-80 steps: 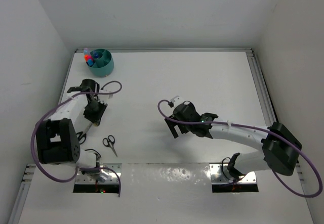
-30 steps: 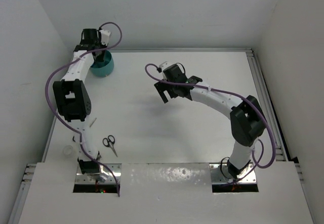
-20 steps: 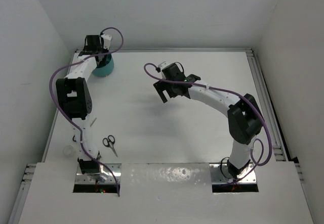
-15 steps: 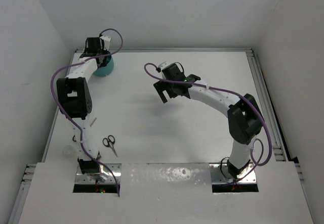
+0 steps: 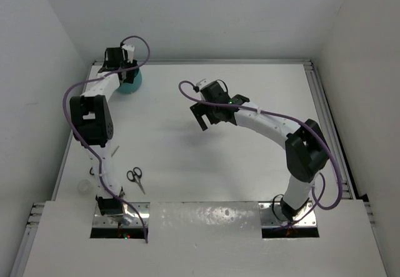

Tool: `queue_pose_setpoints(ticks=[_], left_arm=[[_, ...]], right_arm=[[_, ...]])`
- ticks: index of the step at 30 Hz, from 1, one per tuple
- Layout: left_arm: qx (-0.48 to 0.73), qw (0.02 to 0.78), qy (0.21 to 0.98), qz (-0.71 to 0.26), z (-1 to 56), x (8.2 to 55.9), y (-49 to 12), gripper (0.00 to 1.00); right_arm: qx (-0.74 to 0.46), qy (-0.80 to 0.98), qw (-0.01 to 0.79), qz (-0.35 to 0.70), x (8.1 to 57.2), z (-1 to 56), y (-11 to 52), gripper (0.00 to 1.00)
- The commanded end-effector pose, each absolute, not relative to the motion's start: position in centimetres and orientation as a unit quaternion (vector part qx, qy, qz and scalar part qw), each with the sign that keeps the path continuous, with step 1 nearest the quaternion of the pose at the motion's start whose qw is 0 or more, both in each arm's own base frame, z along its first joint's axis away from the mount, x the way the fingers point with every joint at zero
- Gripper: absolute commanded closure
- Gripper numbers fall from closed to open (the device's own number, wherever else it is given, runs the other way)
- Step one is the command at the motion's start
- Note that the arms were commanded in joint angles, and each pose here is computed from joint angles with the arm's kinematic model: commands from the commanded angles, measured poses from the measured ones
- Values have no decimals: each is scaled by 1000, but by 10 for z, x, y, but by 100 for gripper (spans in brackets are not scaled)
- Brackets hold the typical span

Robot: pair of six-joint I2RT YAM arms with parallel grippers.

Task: Sort the stationery into containers
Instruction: Place the stationery in the storage box, then pick up the stationery from the corner of the board.

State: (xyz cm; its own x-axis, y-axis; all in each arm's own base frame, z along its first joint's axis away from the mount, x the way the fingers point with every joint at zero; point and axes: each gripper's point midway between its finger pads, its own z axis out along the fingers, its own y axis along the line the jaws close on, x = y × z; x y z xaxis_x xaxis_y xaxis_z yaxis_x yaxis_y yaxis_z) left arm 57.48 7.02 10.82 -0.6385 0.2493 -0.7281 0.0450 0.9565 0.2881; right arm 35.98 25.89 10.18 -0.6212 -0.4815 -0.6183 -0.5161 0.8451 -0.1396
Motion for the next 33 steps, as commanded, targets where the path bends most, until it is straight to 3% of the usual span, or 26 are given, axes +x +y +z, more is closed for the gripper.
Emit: queue_pose_setpoints(ticks=[1,7,12,15,17,22,26,31,33], left_arm=[[84,449,881,120,146,573,70,46],[88,461,878,95,182,569,60,44],[114,471,870,91,249,542,57,43],[107,394,900,149,256,488,86,39],[74,288,940,169,230,424,115,42],[-26,71,992,98,135,248,162,46],[-70,2,996,51,80,159,165,34],[-123,3,992,39,58,105,176,36],[-124,9,991,41,56,99,179,37]], right_arm=[[-274,891,360,38,358,122,264,1],[-283,887,363,43,353,126,269,1],[-292,878,373,59,345,136,273,1],[-299,873,380,71,336,140,272,1],[-305,867,382,92,327,143,275,1],[-323,857,377,140,314,146,287,1],[-323,857,357,183,307,146,301,1],[-258,877,313,257,313,146,299,4],[-238,864,296,332,306,154,309,12]])
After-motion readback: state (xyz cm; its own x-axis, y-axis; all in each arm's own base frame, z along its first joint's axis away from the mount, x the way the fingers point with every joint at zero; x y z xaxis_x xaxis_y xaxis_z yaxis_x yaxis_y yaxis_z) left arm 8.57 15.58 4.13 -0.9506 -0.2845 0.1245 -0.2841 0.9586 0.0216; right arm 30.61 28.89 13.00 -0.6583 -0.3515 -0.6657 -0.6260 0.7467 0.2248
